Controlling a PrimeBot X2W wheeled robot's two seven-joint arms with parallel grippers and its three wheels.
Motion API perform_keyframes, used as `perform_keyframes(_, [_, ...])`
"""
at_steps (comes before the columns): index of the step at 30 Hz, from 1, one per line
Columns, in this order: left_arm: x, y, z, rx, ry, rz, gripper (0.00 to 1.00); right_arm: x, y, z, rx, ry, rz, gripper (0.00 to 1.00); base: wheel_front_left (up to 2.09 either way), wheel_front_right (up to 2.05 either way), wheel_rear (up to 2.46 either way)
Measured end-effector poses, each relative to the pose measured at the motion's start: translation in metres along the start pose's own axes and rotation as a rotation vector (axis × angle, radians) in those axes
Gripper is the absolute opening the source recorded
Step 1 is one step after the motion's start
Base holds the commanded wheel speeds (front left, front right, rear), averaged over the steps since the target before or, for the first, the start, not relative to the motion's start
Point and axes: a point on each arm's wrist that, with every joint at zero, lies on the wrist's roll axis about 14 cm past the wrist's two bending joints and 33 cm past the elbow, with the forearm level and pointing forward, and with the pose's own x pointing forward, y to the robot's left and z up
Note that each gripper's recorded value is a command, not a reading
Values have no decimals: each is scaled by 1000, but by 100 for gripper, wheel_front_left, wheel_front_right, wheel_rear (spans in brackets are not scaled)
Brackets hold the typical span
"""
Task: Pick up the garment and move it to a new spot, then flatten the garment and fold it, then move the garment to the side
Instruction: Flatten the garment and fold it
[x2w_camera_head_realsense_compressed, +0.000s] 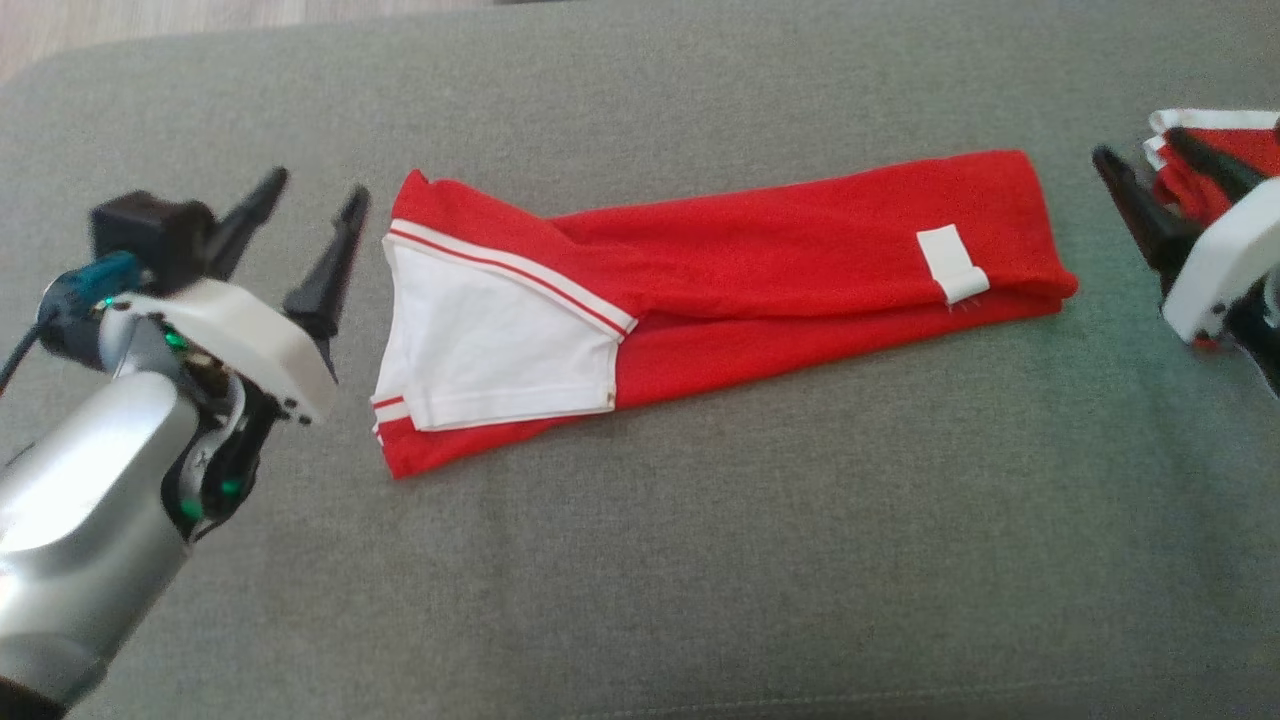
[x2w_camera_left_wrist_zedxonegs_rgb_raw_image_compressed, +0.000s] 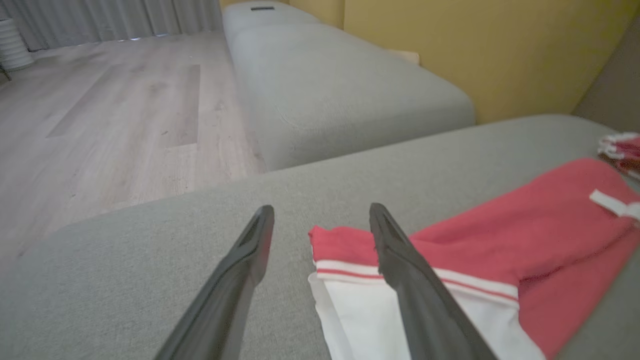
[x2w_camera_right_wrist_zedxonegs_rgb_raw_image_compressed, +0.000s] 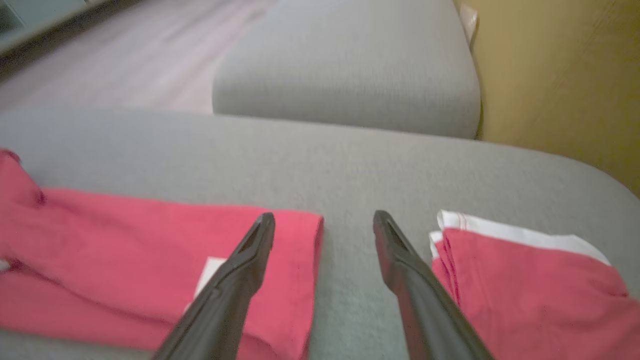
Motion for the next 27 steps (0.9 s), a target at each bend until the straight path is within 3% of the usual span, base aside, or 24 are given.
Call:
perform_keyframes(5, [-3,6,25,-114,-119,111,100,-8,10,49,117,-242,9,100,0,0,0])
perform_keyframes(10, [-8,6,59,-183,-268,168,100,-15,9,62,206,-386,-16,100,0,0,0])
perform_keyframes(17, [-37,-4,27,-260,-277,251,100,-19,38,46,297,-482,-26,100,0,0,0])
perform_keyframes(27, [-51,-19,-17,-311,-215,266,100,-15,62,-8,348,-421,-84,100,0,0,0])
